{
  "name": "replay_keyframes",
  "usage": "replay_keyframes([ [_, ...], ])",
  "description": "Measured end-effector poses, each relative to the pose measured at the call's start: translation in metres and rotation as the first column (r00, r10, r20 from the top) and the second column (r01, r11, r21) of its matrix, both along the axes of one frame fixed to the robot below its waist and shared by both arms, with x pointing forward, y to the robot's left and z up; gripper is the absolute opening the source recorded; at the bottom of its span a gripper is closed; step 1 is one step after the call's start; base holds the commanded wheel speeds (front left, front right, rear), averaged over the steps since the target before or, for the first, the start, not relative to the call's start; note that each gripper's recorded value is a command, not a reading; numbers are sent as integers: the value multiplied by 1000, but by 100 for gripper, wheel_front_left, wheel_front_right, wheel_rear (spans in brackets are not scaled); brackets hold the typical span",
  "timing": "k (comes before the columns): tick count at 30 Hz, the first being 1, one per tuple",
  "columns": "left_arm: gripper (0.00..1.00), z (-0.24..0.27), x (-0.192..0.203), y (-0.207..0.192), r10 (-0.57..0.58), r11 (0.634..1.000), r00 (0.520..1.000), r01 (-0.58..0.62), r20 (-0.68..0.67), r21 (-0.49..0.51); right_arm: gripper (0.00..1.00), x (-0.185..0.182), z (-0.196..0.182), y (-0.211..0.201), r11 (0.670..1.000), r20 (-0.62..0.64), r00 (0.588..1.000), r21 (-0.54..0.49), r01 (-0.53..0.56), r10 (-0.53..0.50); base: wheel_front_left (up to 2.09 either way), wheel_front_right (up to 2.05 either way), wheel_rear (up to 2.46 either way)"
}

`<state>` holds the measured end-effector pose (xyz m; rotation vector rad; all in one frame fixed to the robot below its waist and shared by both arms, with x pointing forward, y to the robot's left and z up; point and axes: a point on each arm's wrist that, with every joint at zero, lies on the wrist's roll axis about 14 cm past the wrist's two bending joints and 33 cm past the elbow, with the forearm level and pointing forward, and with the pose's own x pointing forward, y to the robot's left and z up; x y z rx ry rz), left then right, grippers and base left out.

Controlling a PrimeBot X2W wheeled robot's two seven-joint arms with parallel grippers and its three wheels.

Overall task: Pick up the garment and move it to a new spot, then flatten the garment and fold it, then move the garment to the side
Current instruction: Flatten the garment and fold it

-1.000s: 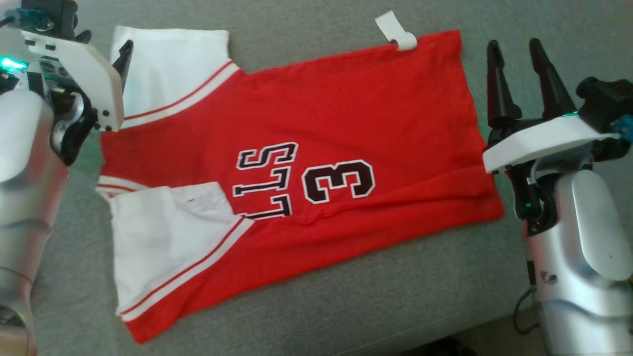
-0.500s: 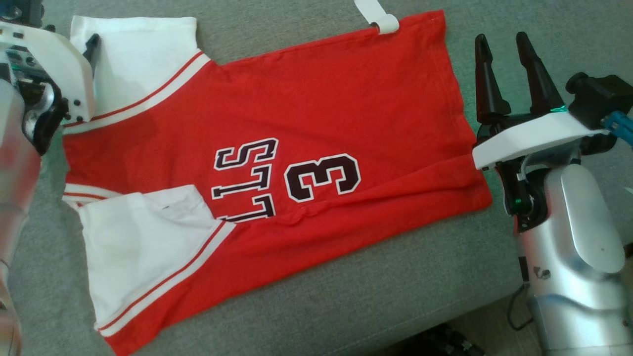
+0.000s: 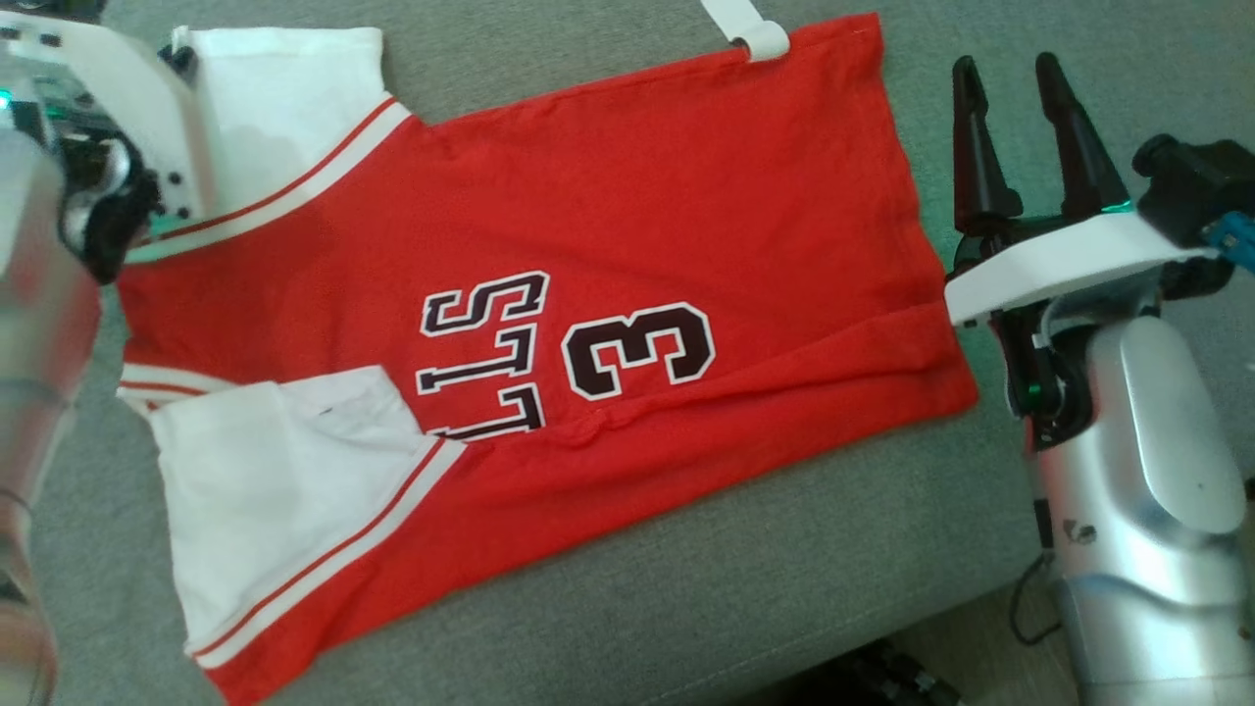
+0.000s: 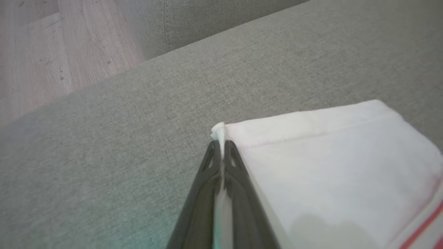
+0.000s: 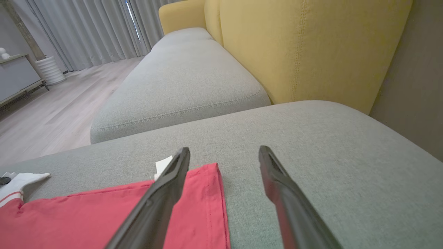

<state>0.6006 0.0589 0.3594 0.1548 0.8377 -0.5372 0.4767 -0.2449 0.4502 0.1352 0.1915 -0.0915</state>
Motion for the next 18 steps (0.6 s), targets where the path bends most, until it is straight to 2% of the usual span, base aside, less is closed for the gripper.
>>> replay_keyframes([
  [4,0,10,-1,1,13,999,999,-12,36,-35,100,11,13,4,1000,35,999,-20,-15,15,0,0,0],
  [9,0,45,1,-1,17,995,982,3,190,-103,100,21,24,16,998,39,998,-42,-53,54,0,0,0],
  [13,0,83,-2,-8,14,985,946,43,324,-167,100,24,11,20,994,-41,996,-78,-78,75,0,0,0],
  [15,0,96,-8,-8,12,982,930,59,368,-180,100,26,0,17,988,-102,991,-118,-97,85,0,0,0],
  [18,0,111,-19,-2,13,979,910,73,414,-190,100,32,-14,15,986,-188,978,-118,-114,91,0,0,0],
])
